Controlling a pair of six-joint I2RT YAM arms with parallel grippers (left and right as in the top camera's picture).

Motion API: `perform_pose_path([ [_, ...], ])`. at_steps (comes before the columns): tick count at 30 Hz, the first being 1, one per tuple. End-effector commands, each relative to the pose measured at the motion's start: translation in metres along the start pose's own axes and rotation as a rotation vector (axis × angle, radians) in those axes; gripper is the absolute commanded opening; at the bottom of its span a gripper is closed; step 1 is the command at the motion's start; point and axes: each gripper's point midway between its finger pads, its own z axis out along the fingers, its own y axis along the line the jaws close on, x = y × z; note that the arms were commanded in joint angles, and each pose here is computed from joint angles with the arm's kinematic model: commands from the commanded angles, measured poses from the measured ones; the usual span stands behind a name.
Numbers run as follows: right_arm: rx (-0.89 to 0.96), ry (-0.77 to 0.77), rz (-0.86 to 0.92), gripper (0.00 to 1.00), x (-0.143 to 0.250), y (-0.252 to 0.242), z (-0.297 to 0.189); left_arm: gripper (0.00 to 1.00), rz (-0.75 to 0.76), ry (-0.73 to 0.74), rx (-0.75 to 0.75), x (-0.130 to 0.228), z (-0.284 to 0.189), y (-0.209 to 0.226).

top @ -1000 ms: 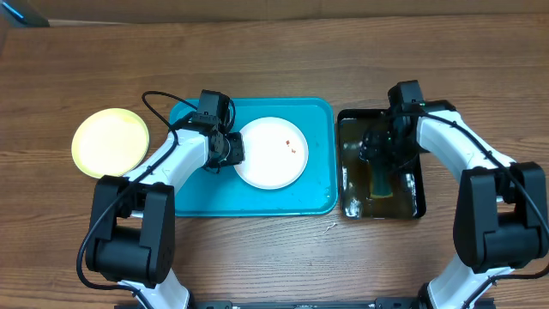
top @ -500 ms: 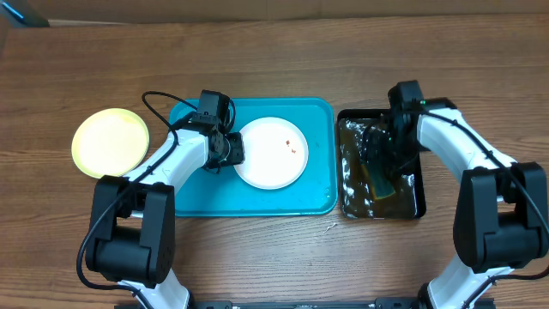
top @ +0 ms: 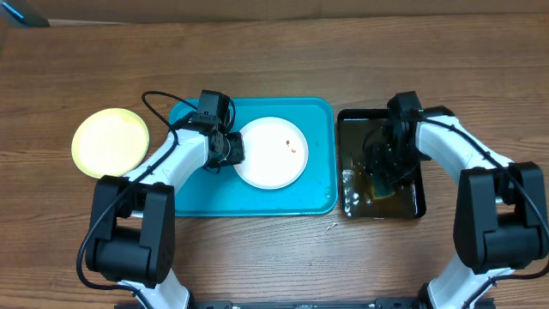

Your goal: Clean dirty plates on tray and stack at the side

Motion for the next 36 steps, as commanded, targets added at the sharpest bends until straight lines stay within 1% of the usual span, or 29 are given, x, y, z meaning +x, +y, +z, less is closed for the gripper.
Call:
perform_pose_path([
  [1, -0.035, 0.027, 0.0, 0.14, 0.007, 0.004, 0.005, 0.29, -0.006, 0.016, -0.015, 0.005, 0.005, 0.003],
  [2, -0.056, 0.036, -0.001, 0.04, 0.008, 0.008, 0.003, 0.29, -0.006, 0.016, -0.015, 0.005, 0.005, 0.003],
  [6, -0.108, 0.04, -0.053, 0.04, 0.002, 0.023, -0.017, 0.29, -0.006, 0.017, -0.016, 0.006, 0.006, 0.003],
  [7, -0.104, 0.033, -0.055, 0.04, -0.002, 0.026, -0.025, 0.26, -0.006, 0.018, -0.016, 0.006, 0.006, 0.003],
  [9, -0.062, 0.018, -0.056, 0.04, -0.008, 0.024, -0.04, 0.1, -0.006, 0.02, -0.017, 0.007, 0.006, 0.004],
  [10, -0.02, 0.009, -0.055, 0.04, -0.011, 0.02, -0.048, 0.04, -0.006, 0.02, -0.017, 0.007, 0.006, 0.004],
  [13, 0.084, 0.0, -0.036, 0.04, -0.012, 0.007, -0.062, 0.04, -0.006, 0.022, -0.017, 0.008, 0.006, 0.004],
  [17, 0.257, -0.017, 0.004, 0.04, -0.008, -0.018, -0.063, 0.04, -0.006, 0.03, 0.007, 0.009, 0.006, 0.0],
  [21, 0.339, -0.054, -0.016, 0.04, -0.011, -0.021, -0.064, 0.05, -0.006, 0.033, 0.019, 0.009, 0.006, -0.002],
  [25, 0.324, -0.097, -0.041, 0.04, -0.017, -0.007, -0.061, 0.06, 0.002, 0.034, 0.019, 0.01, 0.006, -0.002],
  [33, 0.275, -0.07, -0.071, 0.04, -0.011, 0.006, -0.057, 0.06, 0.001, 0.034, 0.019, 0.01, 0.006, -0.002],
  [36, 0.263, -0.1, -0.099, 0.04, -0.019, 0.01, -0.055, 0.06, 0.001, 0.034, 0.019, 0.01, 0.006, -0.002],
])
